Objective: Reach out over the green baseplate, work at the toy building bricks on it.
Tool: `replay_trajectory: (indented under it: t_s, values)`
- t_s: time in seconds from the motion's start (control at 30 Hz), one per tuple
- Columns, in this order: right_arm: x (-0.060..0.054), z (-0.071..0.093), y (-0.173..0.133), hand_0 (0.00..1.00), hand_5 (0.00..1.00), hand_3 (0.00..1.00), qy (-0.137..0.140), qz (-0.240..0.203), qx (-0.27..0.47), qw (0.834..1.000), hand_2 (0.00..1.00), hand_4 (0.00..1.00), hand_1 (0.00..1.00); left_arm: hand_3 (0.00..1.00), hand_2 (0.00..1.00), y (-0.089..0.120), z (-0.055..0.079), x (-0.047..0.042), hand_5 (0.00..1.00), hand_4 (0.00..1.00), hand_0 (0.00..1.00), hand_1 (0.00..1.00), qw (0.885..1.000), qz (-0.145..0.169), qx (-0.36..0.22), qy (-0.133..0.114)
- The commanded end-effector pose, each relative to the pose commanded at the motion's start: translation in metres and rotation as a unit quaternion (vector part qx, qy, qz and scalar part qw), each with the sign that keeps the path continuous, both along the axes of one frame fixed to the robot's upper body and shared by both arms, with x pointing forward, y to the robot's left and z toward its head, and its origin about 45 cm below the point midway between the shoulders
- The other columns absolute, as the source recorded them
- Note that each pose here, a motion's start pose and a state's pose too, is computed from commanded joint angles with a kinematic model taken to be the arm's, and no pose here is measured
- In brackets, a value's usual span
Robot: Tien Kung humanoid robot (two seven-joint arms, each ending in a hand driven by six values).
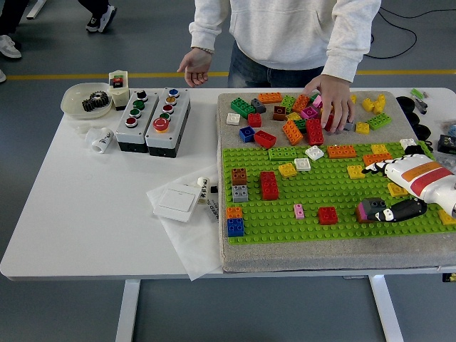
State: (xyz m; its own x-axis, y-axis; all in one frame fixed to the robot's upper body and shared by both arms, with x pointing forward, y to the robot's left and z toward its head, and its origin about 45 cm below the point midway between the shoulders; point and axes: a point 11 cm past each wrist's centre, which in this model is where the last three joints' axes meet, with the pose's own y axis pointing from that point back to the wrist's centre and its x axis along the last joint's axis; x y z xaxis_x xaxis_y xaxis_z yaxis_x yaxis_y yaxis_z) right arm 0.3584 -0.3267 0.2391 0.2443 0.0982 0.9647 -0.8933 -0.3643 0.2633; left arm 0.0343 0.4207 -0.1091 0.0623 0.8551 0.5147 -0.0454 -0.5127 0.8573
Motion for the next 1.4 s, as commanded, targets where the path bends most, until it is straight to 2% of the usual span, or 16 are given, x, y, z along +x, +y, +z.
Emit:
replay_trajectory:
  t_s: [0.13,0.17,0.33,0.37,0.53,0.57,0.73,0.77,1.0,1.13,1.17,1.3,1.4]
  values:
    - [-0.001,0.005,0.003,0.692,0.527,0.831,-0.011,0.001,0.015,1.000,0.766,0.998,0.681,0.608,0.779,0.000,0.000,-0.0009,0.625,0.650,0.721,0.731,1.000,0.001,0.000,0.001]
    - [-0.001,0.007,0.003,0.647,0.565,0.698,-0.017,0.000,0.022,1.000,0.724,0.998,0.645,0.609,0.779,0.000,0.000,-0.0012,0.625,0.650,0.722,0.732,1.000,0.001,0.000,0.001]
    - [-0.002,0.018,0.003,0.647,0.565,0.698,-0.066,-0.008,0.065,0.996,0.724,0.998,0.645,0.609,0.779,0.000,0.000,-0.0020,0.625,0.650,0.722,0.732,1.000,0.001,0.000,0.001]
    - [-0.003,0.022,0.005,0.584,0.539,0.520,-0.079,-0.007,0.077,0.994,0.633,0.840,0.582,0.609,0.780,0.000,0.000,-0.0022,0.627,0.651,0.722,0.733,1.000,0.002,0.000,0.001]
    - [-0.007,0.032,0.010,0.584,0.539,0.520,-0.113,0.002,0.108,0.988,0.633,0.840,0.582,0.609,0.780,0.000,0.000,-0.0017,0.627,0.651,0.722,0.733,1.000,0.002,0.000,0.000]
    - [-0.008,0.033,0.010,0.516,0.607,0.509,-0.114,0.003,0.109,0.987,0.565,0.839,0.517,0.609,0.780,0.000,0.000,-0.0015,0.626,0.649,0.722,0.732,1.000,0.003,0.000,0.000]
    - [-0.013,0.029,0.012,0.516,0.607,0.509,-0.093,0.003,0.110,0.989,0.565,0.839,0.517,0.609,0.780,0.000,0.000,-0.0018,0.626,0.649,0.722,0.732,1.000,0.002,0.000,0.000]
    - [-0.013,0.028,0.012,0.524,0.683,0.529,-0.091,0.003,0.110,0.990,0.582,0.870,0.519,0.608,0.780,0.000,0.000,-0.0017,0.626,0.649,0.722,0.731,1.000,0.002,0.000,0.000]
    - [-0.014,0.024,0.009,0.541,0.706,0.537,-0.082,-0.007,0.110,0.990,0.589,0.880,0.526,0.608,0.780,0.000,0.000,-0.0013,0.626,0.649,0.722,0.732,1.000,0.003,0.000,-0.001]
    - [-0.012,0.023,0.003,0.541,0.706,0.537,-0.085,-0.030,0.132,0.987,0.589,0.880,0.526,0.608,0.780,0.001,0.000,-0.0017,0.626,0.649,0.722,0.732,1.000,0.002,0.001,0.000]
    - [-0.011,0.024,0.000,0.591,0.737,0.546,-0.088,-0.045,0.150,0.984,0.620,0.897,0.569,0.608,0.779,0.001,0.000,-0.0012,0.627,0.649,0.722,0.731,1.000,0.002,0.001,-0.001]
    - [-0.007,0.025,-0.008,0.591,0.737,0.546,-0.092,-0.088,0.202,0.971,0.620,0.897,0.569,0.608,0.779,0.001,0.000,0.0005,0.627,0.649,0.722,0.731,1.000,0.002,0.002,-0.002]
    - [-0.005,0.026,-0.010,0.620,0.744,0.563,-0.093,-0.096,0.207,0.969,0.654,0.904,0.608,0.609,0.778,0.001,0.000,0.0009,0.626,0.649,0.722,0.731,1.000,0.002,0.002,-0.003]
